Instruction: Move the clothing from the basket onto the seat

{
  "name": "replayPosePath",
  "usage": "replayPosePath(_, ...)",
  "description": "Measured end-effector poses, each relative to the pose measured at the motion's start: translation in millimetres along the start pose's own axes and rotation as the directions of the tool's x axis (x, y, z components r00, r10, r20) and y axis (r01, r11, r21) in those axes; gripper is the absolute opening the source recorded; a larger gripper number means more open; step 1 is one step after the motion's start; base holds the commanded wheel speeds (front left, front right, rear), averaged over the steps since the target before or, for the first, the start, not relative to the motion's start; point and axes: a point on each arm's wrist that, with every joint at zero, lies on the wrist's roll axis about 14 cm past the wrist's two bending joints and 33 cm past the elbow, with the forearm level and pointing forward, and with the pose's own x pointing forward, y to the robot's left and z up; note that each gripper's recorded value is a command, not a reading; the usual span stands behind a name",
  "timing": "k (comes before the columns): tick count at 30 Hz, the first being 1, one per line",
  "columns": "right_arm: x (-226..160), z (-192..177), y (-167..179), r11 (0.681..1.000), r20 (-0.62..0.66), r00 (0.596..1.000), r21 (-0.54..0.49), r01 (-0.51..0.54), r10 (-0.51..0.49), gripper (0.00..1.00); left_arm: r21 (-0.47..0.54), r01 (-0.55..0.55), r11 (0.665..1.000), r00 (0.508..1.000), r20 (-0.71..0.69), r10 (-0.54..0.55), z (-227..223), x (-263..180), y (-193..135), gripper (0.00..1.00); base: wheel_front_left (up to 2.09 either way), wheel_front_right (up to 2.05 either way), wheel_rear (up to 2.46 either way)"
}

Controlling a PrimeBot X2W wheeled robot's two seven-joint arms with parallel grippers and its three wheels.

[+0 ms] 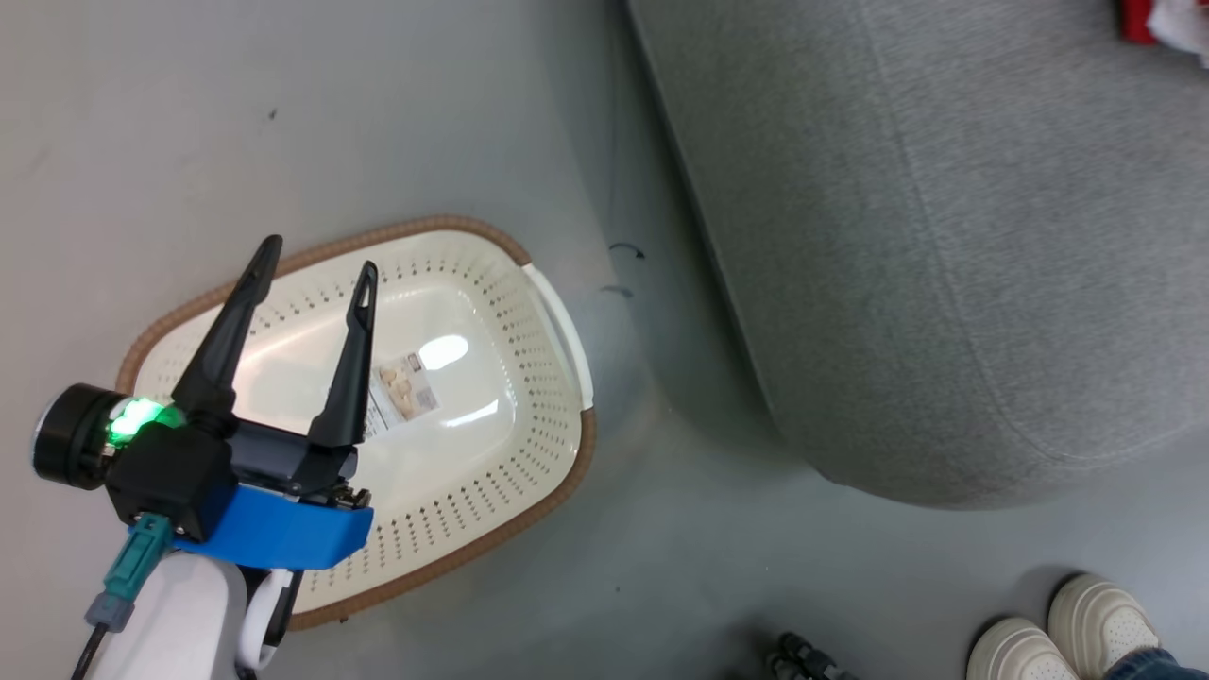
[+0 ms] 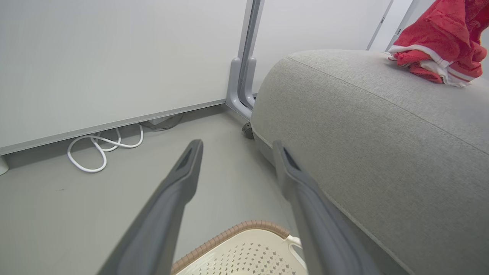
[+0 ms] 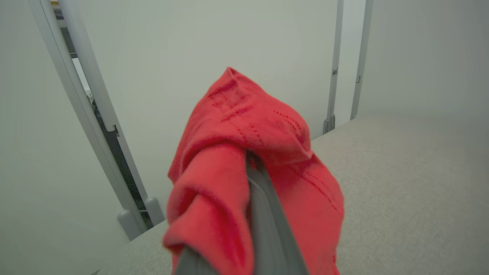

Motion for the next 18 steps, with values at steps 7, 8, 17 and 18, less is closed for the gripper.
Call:
replayPosePath(7,-20.8,-114.0,-34.8,0.985,-0.244,0.962,-0.147,0.087,-0.121,0.0,-0.004,-0.033,0.999,0.999,-0.037,0.033,-19.5,-7.7,17.9,1.0,0.0,0.0,0.0)
replayPosePath(8,-24.4,-124.1,-37.2,0.983,-0.269,0.954,-0.162,0.088,-0.13,0.0,-0.001,-0.036,0.999,0.999,-0.032,0.035,-17.4,-8.6,18.9,1.0,0.0,0.0,0.0)
replayPosePath(17,-44.9,-151.2,-45.6,0.979,-0.362,0.918,-0.175,0.103,-0.161,1.0,0.018,-0.045,0.999,0.999,-0.01,0.046,-2.5,-12.9,18.2,1.0,0.0,0.0,0.0)
replayPosePath(18,-47.0,-152.8,-44.0,0.981,-0.373,0.914,-0.167,0.101,-0.158,1.0,0.014,-0.045,0.999,0.999,-0.006,0.045,-0.4,-13.4,16.4,1.0,0.0,0.0,0.0)
